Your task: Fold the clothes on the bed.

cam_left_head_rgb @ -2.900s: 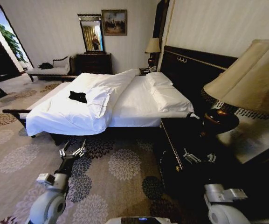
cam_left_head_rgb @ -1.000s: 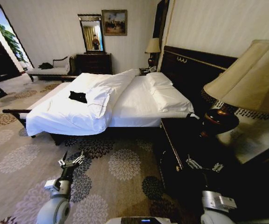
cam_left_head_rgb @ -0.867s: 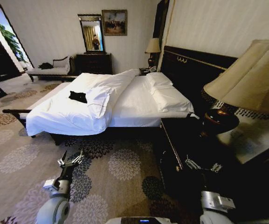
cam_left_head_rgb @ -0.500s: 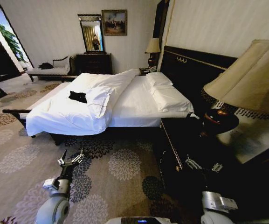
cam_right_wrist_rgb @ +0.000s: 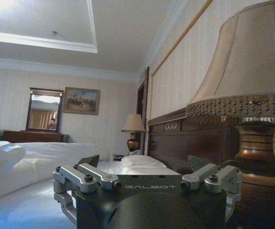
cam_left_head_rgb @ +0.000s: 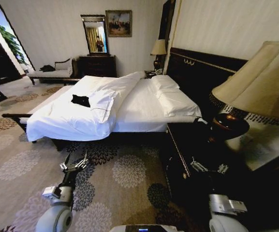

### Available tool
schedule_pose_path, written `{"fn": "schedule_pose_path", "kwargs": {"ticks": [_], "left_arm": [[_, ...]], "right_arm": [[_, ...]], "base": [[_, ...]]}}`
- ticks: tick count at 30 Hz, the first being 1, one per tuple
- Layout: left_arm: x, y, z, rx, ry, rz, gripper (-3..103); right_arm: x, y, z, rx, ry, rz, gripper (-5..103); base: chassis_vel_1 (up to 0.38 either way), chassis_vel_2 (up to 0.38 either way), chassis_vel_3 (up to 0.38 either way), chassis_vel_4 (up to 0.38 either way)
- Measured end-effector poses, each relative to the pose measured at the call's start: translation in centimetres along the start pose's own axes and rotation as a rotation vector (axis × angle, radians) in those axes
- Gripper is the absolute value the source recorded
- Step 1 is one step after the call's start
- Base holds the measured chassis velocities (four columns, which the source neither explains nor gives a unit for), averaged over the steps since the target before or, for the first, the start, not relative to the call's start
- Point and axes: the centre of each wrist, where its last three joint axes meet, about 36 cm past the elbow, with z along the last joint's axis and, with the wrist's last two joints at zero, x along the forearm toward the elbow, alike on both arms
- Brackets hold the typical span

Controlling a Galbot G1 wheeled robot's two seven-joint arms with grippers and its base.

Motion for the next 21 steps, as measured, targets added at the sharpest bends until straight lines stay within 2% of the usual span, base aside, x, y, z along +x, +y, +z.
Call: {"fn": "schedule_pose_path", "kwargs": {"ticks": [11, 16, 21], "left_arm": [[-0.4, 0.8, 0.1, -0.005, -0.011, -0.002, 100], [-0.5, 0.7, -0.5, 0.031, 0.003, 0.015, 100], [-1.2, 0.8, -0.7, 0.032, 0.012, 0.034, 100]], "right_arm": [[0.8, 1.4, 0.2, -0.039, 0.001, 0.025, 100], [1.2, 1.7, 0.2, -0.054, 0.002, 0.036, 100], [1.6, 1.9, 0.5, -0.081, 0.020, 0.053, 100]], "base": [[-0.043, 0.054, 0.041, -0.059], [-0.064, 0.047, 0.060, -0.043], [-0.069, 0.056, 0.067, -0.064]]}}
